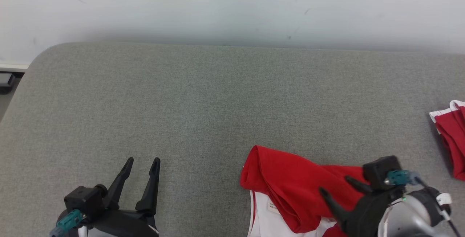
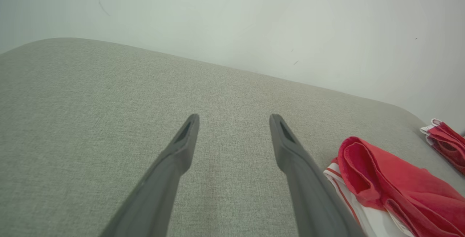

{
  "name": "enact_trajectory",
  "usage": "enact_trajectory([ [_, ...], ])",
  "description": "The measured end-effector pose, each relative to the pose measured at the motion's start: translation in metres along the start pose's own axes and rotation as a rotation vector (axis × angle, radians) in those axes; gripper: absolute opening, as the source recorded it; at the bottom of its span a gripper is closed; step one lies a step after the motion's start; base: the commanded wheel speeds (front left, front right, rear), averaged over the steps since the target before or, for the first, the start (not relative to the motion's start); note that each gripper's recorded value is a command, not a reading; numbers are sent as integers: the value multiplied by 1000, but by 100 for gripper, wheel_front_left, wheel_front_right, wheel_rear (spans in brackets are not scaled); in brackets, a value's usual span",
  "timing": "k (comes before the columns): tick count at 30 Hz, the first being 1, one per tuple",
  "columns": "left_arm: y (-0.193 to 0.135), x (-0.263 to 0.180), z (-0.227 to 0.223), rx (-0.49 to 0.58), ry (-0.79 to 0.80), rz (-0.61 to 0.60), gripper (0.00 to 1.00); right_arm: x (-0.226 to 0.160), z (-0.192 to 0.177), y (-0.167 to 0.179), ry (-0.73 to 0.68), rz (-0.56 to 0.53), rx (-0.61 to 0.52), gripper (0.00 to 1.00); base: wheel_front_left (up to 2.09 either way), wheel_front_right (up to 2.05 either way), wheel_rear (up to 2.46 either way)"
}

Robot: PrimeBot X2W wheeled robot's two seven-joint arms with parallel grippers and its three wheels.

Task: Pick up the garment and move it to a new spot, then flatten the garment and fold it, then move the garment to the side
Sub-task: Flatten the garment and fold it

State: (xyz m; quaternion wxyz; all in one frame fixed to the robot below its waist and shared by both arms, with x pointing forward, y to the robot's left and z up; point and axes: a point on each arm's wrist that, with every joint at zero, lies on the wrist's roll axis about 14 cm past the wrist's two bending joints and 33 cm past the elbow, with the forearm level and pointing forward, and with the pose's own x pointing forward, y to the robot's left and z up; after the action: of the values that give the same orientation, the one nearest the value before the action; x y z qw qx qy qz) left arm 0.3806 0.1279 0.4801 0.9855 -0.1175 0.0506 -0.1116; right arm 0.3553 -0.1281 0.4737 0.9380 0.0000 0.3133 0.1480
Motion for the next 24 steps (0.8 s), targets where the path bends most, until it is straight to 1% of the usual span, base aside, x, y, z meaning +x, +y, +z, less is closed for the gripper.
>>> enact_trajectory([
  [6,1,1,1,2,-1,3,100,-3,1,40,13,111,-44,100,0,0,0],
  [10,2,0,0,2,1,5,100,-6,1,55,27,154,-65,100,0,0,0],
  [17,3,0,-1,3,5,9,100,-11,-17,71,101,186,-108,100,0,0,0],
  [24,4,3,-2,2,8,9,100,-2,-30,62,145,138,-148,100,0,0,0],
])
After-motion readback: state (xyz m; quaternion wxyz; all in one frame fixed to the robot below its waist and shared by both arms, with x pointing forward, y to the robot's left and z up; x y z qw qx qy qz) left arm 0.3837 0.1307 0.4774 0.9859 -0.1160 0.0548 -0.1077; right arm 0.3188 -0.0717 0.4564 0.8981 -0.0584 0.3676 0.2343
